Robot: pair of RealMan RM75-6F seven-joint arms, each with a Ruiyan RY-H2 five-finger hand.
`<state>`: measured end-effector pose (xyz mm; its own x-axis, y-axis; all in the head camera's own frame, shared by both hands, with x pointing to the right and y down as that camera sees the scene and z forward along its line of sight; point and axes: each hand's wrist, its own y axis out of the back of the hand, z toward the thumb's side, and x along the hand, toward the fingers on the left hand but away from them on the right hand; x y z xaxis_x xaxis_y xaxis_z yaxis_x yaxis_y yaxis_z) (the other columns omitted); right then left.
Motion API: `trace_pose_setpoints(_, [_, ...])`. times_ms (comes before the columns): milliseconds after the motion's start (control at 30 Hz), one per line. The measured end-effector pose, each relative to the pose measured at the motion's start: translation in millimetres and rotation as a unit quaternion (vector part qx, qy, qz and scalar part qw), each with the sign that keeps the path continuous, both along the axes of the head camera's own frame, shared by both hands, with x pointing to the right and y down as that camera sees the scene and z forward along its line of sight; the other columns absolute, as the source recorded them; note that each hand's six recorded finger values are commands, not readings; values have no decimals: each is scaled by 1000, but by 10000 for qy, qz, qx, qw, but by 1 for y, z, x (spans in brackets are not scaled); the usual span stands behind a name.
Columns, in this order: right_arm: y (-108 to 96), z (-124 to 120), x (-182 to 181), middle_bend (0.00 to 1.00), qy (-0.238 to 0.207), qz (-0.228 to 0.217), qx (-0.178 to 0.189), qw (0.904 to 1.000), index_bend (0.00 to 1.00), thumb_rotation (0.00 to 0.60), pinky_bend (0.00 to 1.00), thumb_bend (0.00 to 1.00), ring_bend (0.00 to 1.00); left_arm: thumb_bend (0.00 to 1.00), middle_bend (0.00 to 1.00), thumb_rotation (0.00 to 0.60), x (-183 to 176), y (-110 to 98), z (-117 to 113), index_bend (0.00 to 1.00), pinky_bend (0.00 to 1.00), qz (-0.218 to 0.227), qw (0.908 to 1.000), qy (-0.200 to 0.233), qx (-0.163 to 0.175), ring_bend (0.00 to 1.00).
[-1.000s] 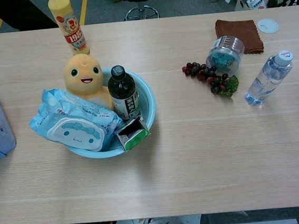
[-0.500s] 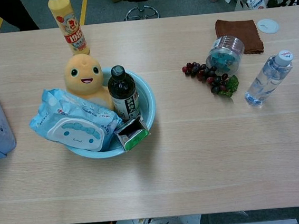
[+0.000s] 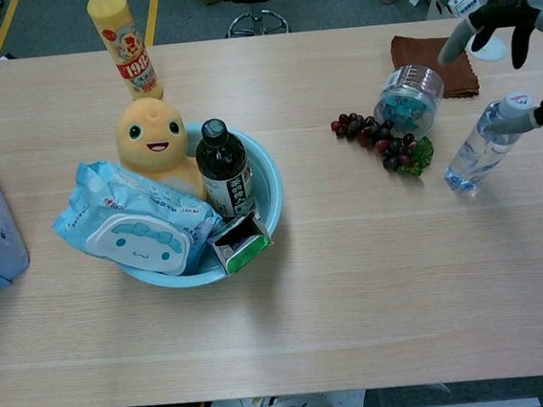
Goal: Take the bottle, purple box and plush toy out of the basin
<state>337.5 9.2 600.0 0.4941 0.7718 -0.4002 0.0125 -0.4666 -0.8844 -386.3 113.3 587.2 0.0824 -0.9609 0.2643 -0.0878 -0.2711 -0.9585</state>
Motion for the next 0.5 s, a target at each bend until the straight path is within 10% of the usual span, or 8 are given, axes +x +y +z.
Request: trace_pose_setpoints(500, [-23,45,-112,330,45,-625,-573,9964,292,600,416,0,280,278,88,600,-2,1,3,9,134,-2,10000,-22,-79,98])
